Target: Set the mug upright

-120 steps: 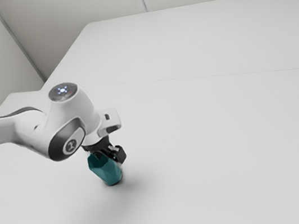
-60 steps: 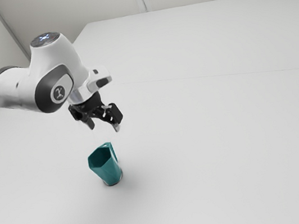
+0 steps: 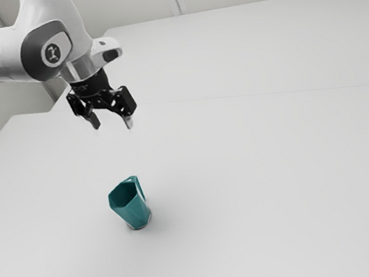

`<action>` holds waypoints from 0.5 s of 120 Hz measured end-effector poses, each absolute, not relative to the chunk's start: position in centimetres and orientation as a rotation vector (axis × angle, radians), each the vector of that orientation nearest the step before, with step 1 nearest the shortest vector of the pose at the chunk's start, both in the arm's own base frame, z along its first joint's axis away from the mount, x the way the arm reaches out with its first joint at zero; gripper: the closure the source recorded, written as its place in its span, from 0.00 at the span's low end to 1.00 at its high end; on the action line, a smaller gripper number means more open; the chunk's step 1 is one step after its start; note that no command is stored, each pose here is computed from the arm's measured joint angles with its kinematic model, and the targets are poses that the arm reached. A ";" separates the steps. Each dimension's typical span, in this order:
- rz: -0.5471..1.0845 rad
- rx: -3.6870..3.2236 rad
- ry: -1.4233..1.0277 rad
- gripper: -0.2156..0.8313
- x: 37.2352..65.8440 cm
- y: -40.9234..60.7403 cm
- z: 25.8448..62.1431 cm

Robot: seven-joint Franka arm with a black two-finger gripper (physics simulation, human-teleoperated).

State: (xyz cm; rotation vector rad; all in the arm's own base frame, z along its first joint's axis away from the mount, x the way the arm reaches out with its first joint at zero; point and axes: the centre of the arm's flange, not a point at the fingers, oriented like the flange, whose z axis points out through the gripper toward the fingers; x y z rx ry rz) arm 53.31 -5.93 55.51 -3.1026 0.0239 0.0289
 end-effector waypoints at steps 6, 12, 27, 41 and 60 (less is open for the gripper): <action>0.039 -3.104 0.013 0.22 53.6 -5.6 55.9; 0.040 -3.104 0.004 0.22 53.7 -5.4 56.7; 0.044 -3.106 -0.009 0.22 53.9 -5.1 58.4; 0.050 -3.107 -0.021 0.22 54.0 -4.8 59.8; 0.067 -3.109 -0.036 0.22 54.4 -4.3 60.9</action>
